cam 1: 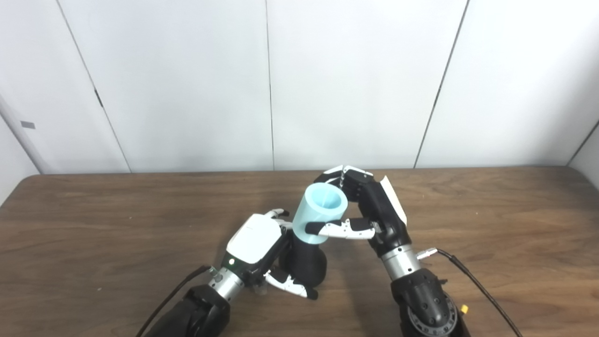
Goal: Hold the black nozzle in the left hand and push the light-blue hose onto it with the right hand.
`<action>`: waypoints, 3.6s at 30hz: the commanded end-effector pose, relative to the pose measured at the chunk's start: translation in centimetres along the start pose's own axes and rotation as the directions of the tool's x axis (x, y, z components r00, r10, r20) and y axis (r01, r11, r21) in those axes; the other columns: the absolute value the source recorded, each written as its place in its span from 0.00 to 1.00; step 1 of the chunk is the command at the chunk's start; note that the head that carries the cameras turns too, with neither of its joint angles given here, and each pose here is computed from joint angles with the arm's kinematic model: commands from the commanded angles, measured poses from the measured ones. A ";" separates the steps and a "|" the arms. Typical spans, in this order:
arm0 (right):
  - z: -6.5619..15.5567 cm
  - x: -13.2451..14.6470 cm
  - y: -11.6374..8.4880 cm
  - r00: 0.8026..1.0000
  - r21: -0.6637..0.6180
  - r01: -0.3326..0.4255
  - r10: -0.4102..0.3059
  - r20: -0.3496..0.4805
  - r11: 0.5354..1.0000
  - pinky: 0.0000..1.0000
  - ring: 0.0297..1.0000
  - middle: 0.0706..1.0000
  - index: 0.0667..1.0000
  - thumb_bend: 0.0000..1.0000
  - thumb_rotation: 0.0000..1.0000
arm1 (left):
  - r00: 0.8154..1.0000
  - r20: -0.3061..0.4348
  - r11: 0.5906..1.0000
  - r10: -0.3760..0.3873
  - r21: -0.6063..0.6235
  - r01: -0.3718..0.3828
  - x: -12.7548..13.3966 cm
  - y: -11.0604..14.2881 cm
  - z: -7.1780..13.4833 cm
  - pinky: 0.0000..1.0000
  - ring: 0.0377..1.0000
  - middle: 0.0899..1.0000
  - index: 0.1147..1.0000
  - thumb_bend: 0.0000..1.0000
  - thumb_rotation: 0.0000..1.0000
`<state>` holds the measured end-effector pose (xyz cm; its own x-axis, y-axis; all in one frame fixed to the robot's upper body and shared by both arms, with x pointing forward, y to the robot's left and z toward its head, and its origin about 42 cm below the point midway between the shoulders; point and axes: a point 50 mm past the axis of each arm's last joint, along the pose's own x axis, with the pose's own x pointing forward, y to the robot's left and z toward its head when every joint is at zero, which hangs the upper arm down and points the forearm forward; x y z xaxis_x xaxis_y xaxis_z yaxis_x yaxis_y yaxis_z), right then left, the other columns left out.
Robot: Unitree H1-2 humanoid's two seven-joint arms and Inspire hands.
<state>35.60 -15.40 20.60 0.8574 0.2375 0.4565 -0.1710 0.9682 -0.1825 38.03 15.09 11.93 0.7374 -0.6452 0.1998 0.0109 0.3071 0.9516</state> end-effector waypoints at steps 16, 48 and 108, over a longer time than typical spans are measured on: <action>0.5 1.2 1.4 0.998 -0.008 -0.039 0.039 0.050 0.999 0.30 0.40 0.42 0.49 0.52 0.00 | 0.990 -0.018 0.990 -0.138 -0.020 0.138 -2.6 -3.5 0.7 0.82 0.51 0.43 0.42 0.52 0.00; 0.0 -0.1 0.6 0.994 -0.219 -0.106 0.100 -0.041 0.970 0.28 0.38 0.40 0.49 0.52 0.00 | 0.991 -0.019 0.991 -0.131 -0.024 0.130 -2.6 -3.5 0.7 0.82 0.51 0.43 0.42 0.52 0.00; 0.7 -0.5 -4.1 0.977 -0.034 -0.181 0.175 -0.124 0.983 1.00 1.00 1.00 1.00 1.00 0.54 | 0.991 -0.016 0.991 -0.131 -0.019 0.130 -2.8 -3.7 0.3 0.83 0.51 0.42 0.43 0.52 0.00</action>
<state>35.10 -19.07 19.79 0.8862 0.4111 0.2135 -0.3490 0.8956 -0.2758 37.80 14.89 11.91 0.7229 -0.6618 0.1987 0.0187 0.3062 0.9518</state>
